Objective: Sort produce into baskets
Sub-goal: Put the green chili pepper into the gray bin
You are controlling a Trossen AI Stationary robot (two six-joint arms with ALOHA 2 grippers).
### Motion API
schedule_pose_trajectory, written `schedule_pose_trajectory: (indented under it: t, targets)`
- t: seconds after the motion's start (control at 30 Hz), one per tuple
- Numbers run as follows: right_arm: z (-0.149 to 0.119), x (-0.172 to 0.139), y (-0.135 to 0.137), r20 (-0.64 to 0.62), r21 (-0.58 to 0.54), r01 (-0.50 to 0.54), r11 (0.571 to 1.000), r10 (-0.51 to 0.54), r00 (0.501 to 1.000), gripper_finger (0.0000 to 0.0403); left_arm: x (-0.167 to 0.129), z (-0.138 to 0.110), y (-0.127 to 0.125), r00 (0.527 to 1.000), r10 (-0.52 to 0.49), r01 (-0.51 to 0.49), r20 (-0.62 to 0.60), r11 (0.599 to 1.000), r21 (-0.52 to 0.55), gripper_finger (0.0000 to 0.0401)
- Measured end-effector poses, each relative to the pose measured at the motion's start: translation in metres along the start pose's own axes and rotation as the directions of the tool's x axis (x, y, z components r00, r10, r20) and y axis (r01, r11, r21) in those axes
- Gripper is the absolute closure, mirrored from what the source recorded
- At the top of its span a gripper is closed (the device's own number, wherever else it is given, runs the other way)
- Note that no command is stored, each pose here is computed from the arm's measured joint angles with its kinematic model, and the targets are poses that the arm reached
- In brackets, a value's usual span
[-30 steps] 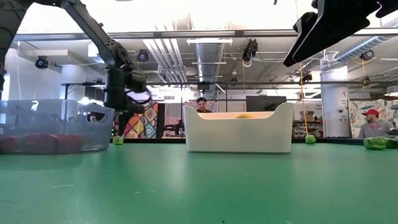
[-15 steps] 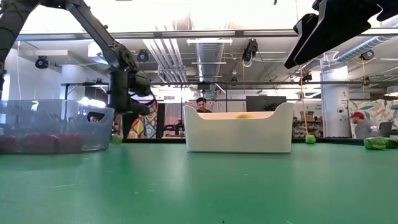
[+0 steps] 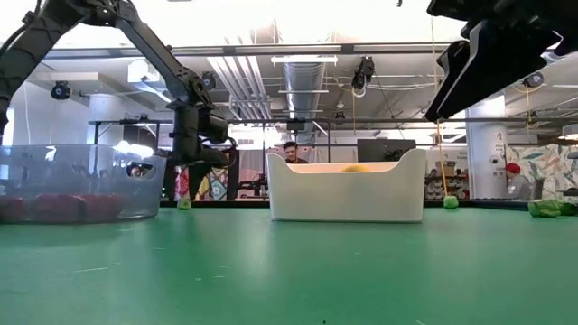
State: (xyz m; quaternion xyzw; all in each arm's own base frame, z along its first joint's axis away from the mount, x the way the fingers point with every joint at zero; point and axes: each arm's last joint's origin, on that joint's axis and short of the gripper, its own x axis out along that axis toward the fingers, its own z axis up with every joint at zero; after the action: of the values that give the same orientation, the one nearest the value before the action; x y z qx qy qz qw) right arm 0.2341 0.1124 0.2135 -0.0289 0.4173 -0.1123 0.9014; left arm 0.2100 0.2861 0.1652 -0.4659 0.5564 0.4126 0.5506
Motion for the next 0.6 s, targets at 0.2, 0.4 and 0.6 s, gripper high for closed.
schedule_pose_trajectory:
  t: [0.2,0.4,0.6]
  targets:
    - [0.000,0.000,0.000,0.002,-0.008,-0.001,1.000,0.001,1.000,0.0177,0.004,0.009,-0.009,0.998,-0.015,0.017,-0.054,0.999,0.047,0.0204]
    - [0.000,0.000,0.000,0.002,-0.007,-0.001,1.000,0.001,1.000,0.0177,0.007,0.013,-0.013,0.995,-0.075,0.076,-0.069,0.997,0.018,0.0215]
    - [0.000,0.000,0.000,0.002,0.001,-0.001,1.000,0.001,1.000,0.0177,0.008,0.013,-0.013,0.992,-0.106,0.107,-0.074,0.994,0.019,0.0224]
